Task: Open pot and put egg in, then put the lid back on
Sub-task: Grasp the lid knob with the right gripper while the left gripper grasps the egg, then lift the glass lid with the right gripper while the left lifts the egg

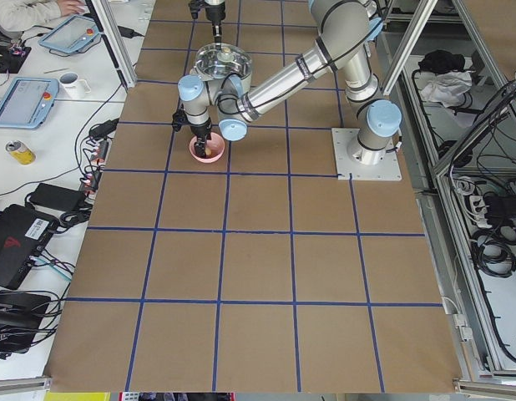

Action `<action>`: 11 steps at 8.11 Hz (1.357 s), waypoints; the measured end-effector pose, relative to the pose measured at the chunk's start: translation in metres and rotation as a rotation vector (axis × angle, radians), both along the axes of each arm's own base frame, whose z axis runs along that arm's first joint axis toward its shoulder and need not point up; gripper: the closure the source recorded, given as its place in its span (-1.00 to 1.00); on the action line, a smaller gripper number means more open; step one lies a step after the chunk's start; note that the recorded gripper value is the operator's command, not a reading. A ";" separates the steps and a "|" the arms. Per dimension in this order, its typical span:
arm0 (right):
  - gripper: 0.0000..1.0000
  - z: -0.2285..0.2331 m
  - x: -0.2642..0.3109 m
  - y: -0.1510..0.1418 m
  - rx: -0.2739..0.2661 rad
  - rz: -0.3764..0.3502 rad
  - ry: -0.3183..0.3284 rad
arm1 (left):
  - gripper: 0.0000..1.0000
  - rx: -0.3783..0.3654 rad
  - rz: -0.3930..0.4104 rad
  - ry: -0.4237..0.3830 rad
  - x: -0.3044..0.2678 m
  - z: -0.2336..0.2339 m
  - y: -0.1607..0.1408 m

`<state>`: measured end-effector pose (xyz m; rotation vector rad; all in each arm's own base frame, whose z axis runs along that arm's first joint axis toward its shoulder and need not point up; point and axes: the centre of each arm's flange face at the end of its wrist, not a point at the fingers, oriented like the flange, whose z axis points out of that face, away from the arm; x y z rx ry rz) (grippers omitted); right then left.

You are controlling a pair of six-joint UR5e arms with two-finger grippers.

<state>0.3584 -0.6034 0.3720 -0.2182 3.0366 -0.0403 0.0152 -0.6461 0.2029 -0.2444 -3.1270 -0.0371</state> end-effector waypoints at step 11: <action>-1.00 0.043 -0.061 0.017 -0.012 0.041 -0.020 | 1.00 0.001 0.023 0.000 0.001 -0.005 -0.003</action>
